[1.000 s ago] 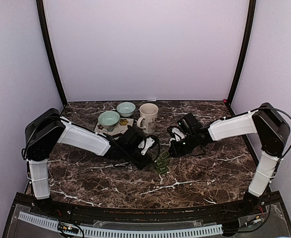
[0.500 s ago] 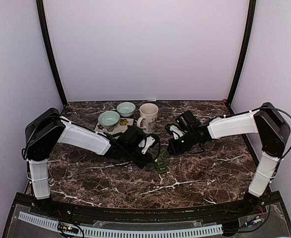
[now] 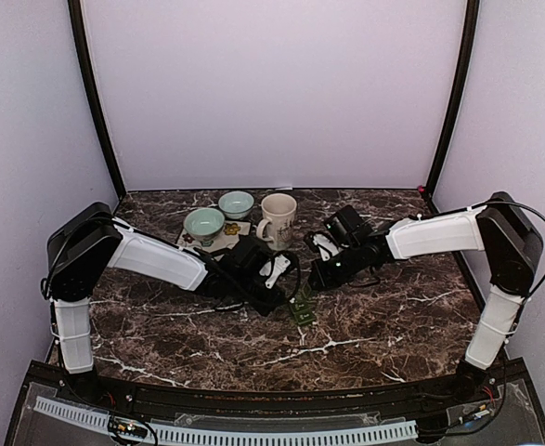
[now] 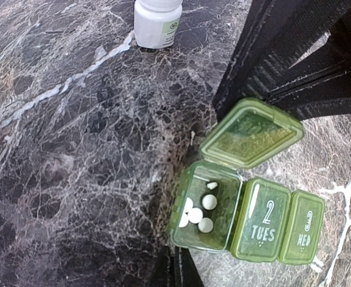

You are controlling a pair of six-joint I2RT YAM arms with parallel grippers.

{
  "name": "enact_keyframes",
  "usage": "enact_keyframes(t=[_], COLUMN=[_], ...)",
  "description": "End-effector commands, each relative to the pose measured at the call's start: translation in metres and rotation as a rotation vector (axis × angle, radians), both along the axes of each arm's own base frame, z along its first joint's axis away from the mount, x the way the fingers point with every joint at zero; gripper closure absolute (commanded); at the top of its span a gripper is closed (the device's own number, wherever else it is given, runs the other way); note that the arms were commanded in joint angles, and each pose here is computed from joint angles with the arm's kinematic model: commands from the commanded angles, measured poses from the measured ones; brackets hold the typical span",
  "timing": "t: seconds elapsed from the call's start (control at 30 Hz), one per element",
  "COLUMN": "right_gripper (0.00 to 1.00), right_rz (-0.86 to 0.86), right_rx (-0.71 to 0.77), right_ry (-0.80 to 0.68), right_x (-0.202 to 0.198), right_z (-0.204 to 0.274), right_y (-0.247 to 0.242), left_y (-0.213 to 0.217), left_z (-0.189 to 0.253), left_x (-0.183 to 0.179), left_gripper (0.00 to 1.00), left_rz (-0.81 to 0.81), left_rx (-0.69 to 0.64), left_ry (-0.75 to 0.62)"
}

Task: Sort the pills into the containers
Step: Close the lid of the pill container on the pill container.

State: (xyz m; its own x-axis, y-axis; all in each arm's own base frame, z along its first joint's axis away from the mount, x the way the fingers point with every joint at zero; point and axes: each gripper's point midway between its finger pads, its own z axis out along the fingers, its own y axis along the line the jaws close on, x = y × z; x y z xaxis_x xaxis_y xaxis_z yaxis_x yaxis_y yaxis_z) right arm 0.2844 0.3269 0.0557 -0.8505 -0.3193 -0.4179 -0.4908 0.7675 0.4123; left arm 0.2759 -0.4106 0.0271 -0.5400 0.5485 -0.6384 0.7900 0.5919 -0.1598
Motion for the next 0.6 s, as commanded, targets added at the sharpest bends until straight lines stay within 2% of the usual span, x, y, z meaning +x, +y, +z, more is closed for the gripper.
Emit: enact_keyframes(t=[0.0,0.27,0.57], right_gripper=[1.0,1.0,0.86], right_rz=[0.028,0.055,0.071], right_rx=[0.029,0.033,0.036], right_ry=[-0.035,-0.018,-0.003], right_x=[0.001,-0.006,-0.01], right_z=[0.017,0.015,0.013], right_y=[0.01,0.015,0.018], left_y=[-0.006,-0.007,-0.007], left_z=[0.011,0.013,0.013], left_x=[0.007,0.009,0.01], left_gripper=[0.98,0.98,0.98], left_rz=[-0.003,-0.001,0.0], left_rx=[-0.025,-0.029,-0.034], left_ry=[-0.018,-0.021,-0.018])
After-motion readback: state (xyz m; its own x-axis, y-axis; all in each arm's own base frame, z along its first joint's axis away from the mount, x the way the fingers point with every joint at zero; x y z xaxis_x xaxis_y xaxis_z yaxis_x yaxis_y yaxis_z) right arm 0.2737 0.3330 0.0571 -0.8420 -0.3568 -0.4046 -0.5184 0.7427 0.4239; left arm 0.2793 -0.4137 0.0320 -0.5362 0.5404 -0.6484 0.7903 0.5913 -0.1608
